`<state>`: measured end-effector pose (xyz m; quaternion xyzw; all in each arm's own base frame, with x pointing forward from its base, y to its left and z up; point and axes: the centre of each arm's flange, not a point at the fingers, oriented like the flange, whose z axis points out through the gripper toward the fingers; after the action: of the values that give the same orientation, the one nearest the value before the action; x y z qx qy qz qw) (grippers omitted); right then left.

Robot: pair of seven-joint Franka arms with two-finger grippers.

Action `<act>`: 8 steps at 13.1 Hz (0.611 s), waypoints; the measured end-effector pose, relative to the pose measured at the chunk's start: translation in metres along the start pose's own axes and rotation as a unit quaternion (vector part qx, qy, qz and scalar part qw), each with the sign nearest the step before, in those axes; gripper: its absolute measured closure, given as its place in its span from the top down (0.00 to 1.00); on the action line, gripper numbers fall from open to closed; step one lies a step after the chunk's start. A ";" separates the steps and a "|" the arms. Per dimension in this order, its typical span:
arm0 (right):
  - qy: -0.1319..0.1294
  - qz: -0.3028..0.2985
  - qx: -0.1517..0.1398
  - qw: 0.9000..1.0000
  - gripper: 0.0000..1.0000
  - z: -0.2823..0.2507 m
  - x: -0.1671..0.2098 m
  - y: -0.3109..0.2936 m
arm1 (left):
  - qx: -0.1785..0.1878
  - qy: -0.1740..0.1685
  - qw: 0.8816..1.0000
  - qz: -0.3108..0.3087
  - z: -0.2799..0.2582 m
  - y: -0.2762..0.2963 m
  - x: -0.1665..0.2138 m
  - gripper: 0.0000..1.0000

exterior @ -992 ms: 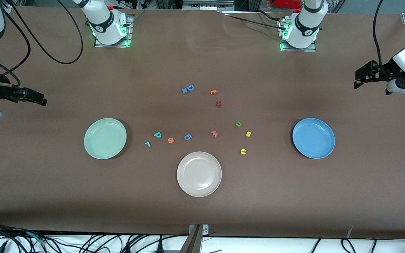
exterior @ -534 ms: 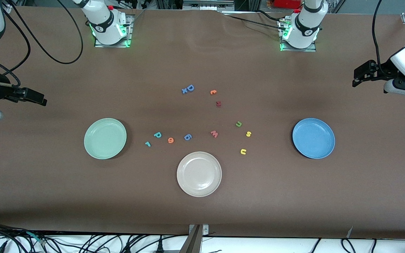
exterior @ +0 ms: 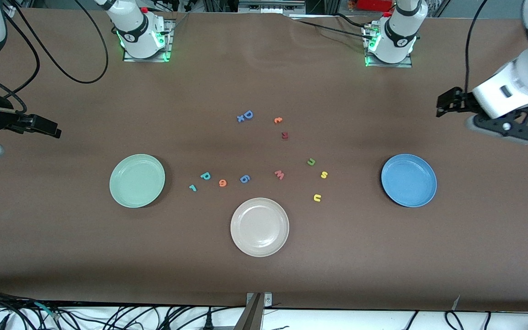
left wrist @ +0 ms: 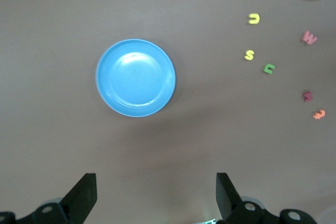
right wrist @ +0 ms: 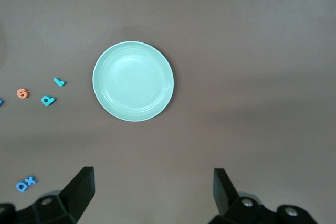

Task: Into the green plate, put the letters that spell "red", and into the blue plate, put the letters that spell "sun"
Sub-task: 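Reach the yellow U with the left gripper while the right gripper approaches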

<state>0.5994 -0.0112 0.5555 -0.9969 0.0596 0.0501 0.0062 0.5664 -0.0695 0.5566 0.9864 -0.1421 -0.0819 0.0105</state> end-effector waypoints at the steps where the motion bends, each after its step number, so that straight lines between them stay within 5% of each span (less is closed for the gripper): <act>1: 0.000 0.000 0.000 1.000 1.00 0.000 0.000 0.000 | -0.001 -0.014 1.000 0.011 0.015 0.011 0.010 1.00; 8: -0.001 -0.003 0.001 1.000 1.00 0.001 0.000 -0.004 | 0.006 -0.021 0.997 0.075 0.139 0.114 0.100 1.00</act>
<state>0.6000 -0.0076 0.5546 -0.9970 0.0571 0.0508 0.0077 0.6060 -0.2066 0.4089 0.9711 -0.2163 -0.1003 0.0073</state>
